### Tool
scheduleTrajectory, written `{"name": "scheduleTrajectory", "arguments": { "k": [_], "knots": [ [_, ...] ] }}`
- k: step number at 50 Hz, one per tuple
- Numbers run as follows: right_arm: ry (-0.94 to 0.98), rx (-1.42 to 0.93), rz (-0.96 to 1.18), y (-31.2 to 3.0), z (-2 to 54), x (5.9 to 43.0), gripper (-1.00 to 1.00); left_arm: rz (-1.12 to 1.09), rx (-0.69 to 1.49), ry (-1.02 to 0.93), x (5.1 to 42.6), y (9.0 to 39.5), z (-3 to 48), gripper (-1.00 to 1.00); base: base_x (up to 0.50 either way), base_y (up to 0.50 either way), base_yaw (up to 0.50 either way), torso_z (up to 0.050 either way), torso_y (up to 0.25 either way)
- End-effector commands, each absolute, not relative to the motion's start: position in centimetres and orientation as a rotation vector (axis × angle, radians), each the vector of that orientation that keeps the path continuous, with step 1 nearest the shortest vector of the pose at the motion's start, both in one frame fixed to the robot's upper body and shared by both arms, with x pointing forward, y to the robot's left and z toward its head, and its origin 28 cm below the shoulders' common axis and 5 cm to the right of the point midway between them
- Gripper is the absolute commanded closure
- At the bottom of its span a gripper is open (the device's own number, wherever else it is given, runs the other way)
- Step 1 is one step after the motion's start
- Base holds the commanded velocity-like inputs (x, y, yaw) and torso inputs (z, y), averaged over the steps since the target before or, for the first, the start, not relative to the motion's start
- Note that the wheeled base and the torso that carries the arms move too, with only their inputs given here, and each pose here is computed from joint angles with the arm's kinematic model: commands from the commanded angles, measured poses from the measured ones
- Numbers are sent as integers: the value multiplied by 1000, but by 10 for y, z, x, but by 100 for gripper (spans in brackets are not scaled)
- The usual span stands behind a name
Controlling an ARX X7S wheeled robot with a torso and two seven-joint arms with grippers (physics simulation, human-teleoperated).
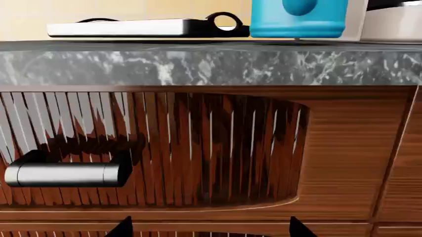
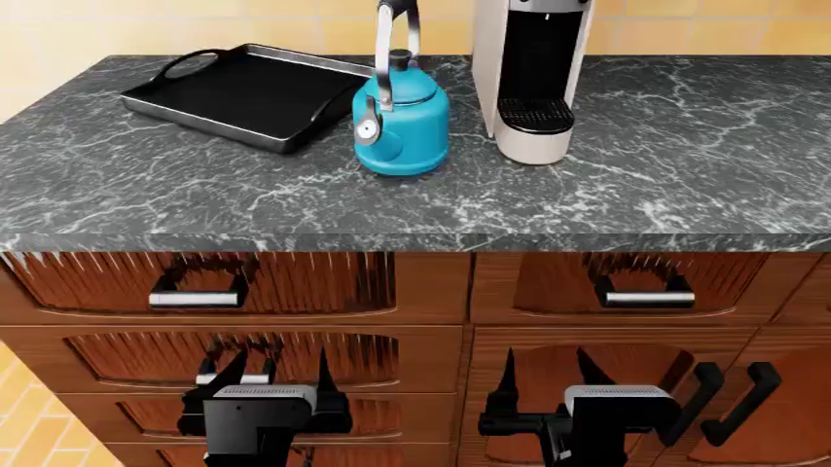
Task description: Pick the kettle from the counter and place it on the tray. Then pick the mug from the cabinet and place it on the tray. Then close the cabinet doors.
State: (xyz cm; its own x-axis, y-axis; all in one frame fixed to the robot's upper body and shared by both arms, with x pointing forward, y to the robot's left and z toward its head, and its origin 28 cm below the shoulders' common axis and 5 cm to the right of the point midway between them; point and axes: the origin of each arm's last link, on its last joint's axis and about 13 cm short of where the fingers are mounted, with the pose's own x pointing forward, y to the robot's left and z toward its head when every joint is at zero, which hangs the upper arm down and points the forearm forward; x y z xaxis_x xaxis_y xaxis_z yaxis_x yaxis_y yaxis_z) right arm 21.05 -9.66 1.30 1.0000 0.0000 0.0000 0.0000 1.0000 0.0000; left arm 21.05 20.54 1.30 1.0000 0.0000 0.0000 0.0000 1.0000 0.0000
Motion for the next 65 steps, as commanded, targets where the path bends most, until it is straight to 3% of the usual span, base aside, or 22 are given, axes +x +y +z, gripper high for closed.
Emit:
{"name": "scheduleTrajectory", "arguments": {
  "k": [1, 15, 28, 35, 50, 65],
  "knots": [
    [-24, 5, 1, -96, 19, 212, -100, 11, -21, -12, 213, 206, 20, -100, 0, 0, 0, 0, 0],
    [-216, -136, -4, -107, 132, 223, -100, 71, -180, -237, 260, 229, 161, -100, 0, 0, 0, 0, 0],
    [-408, -283, -33, -123, 247, 225, -100, 10, -214, -420, 265, 230, 261, -100, 0, 0, 0, 0, 0],
    [-401, -371, -141, -126, 285, 227, -100, 20, -212, -498, 264, 234, 293, -100, 0, 0, 0, 0, 0],
    [-518, -411, 17, -120, 335, 213, -100, 26, -153, -637, 254, 238, 338, -100, 0, 0, 0, 0, 0],
    [-582, -438, 2, -122, 360, 211, -100, 7, -102, -688, 255, 231, 360, -100, 0, 0, 0, 0, 0]
  ]
}}
